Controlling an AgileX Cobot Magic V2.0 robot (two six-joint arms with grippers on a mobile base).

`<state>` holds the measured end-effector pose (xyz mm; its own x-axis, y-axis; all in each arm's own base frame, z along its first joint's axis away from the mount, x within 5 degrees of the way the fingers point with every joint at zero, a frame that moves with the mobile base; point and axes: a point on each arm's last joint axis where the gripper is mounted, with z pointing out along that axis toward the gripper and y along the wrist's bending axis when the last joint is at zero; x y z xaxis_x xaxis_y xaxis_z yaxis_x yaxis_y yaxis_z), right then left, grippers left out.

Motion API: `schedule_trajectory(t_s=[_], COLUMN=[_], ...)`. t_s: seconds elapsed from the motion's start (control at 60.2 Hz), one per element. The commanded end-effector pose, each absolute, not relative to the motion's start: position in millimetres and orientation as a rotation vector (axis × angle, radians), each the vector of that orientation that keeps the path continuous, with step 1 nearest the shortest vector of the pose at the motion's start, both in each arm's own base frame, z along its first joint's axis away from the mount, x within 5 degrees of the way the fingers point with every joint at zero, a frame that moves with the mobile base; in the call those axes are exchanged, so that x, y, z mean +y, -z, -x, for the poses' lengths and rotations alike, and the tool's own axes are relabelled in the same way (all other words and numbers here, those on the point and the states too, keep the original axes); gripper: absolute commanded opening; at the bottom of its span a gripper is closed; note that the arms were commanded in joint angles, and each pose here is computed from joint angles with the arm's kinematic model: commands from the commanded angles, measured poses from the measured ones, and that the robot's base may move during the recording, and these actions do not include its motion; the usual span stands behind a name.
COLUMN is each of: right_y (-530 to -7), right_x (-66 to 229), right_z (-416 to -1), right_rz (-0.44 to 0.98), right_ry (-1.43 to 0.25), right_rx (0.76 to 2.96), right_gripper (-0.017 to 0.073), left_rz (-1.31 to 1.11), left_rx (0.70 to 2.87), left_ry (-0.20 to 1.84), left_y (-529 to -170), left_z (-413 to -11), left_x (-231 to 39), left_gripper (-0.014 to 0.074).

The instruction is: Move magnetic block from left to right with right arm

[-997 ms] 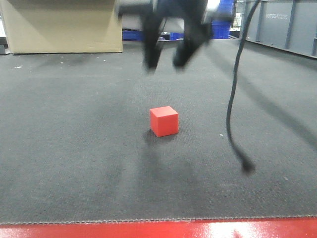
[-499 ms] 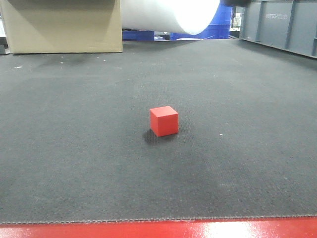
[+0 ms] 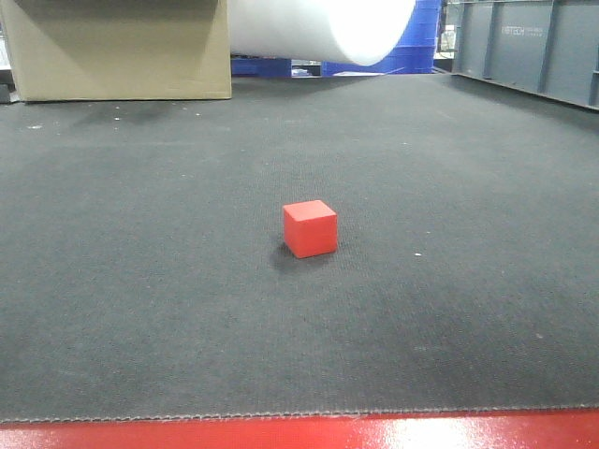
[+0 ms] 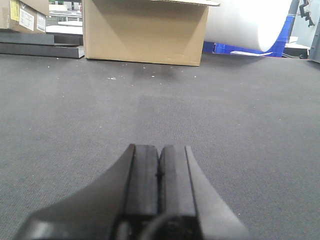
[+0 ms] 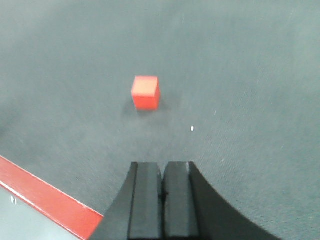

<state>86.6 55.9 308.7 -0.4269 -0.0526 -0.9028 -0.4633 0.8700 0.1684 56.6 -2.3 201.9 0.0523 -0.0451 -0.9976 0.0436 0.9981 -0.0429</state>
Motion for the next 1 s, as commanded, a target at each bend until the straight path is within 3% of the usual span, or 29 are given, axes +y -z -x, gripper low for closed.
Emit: schedule_trajectory(t_s=[0.0, 0.233, 0.814, 0.981], right_y=[-324, -325, -325, -323], right_x=[48, 31, 31, 29], right_z=[-76, -52, -52, -55], right_rz=[0.355, 0.330, 0.329, 0.325], right_ry=[-0.527, -0.553, -0.552, -0.457], right_rx=[1.797, 1.696, 1.691, 1.678], right_gripper=[0.0057, 0.0057, 0.0057, 0.0057], left_rz=[0.001, 0.001, 0.001, 0.001], left_rx=[1.422, 1.422, 1.422, 1.422], left_ry=[0.077, 0.077, 0.077, 0.077], left_y=[-207, -207, -207, -207], left_z=[-55, -55, -55, -55], left_x=[-3, -3, -3, -3], left_gripper=[-0.0116, -0.0116, -0.0116, -0.0116])
